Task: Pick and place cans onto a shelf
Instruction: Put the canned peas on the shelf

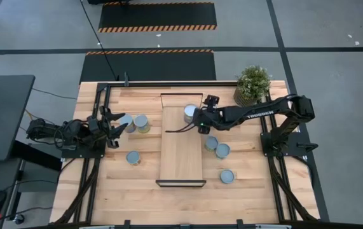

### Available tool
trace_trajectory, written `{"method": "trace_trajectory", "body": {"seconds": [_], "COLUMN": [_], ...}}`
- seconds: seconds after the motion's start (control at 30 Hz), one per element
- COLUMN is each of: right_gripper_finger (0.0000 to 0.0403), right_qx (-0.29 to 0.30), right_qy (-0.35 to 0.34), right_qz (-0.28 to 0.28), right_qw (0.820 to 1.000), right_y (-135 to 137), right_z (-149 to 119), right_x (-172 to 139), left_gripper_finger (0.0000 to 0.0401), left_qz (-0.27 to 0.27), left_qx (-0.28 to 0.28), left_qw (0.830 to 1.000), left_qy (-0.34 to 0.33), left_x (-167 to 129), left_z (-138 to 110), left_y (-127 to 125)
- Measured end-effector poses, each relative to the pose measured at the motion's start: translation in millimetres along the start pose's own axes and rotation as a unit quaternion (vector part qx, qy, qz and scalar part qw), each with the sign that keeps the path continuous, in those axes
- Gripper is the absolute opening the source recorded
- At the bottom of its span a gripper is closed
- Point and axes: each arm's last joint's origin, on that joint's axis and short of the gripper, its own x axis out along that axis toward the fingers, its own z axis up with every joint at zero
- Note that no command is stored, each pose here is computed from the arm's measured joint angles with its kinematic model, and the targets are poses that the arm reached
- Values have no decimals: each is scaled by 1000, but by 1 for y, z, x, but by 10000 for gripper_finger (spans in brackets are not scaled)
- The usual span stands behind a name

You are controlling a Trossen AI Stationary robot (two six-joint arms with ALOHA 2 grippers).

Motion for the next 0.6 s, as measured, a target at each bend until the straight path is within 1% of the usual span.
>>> {"method": "trace_trajectory", "body": {"seconds": [0.1, 0.23, 0.47, 0.53, 0.6], "right_gripper_finger": [363, 363, 363, 363, 363], "right_qx": [-12, -22, -11, -12, -14], "right_qy": [0, -5, -32, -48, -64], "right_qz": [-7, 8, 44, 62, 95], "right_qw": [1000, 1000, 998, 997, 993], "right_y": [0, 7, 10, 9, 9], "right_z": [0, 2, 20, 26, 32], "right_x": [-1, -8, -32, -37, -41], "left_gripper_finger": [208, 208, 208, 208, 208], "left_qz": [0, -1, -1, -1, -1], "left_qx": [0, 1, -9, -10, -12], "left_qw": [1000, 1000, 1000, 1000, 1000], "left_qy": [0, 3, 3, 3, 3], "left_x": [0, 0, 0, 0, 0], "left_z": [0, -1, -1, -1, -1], "left_y": [0, 0, 0, 0, 0]}}
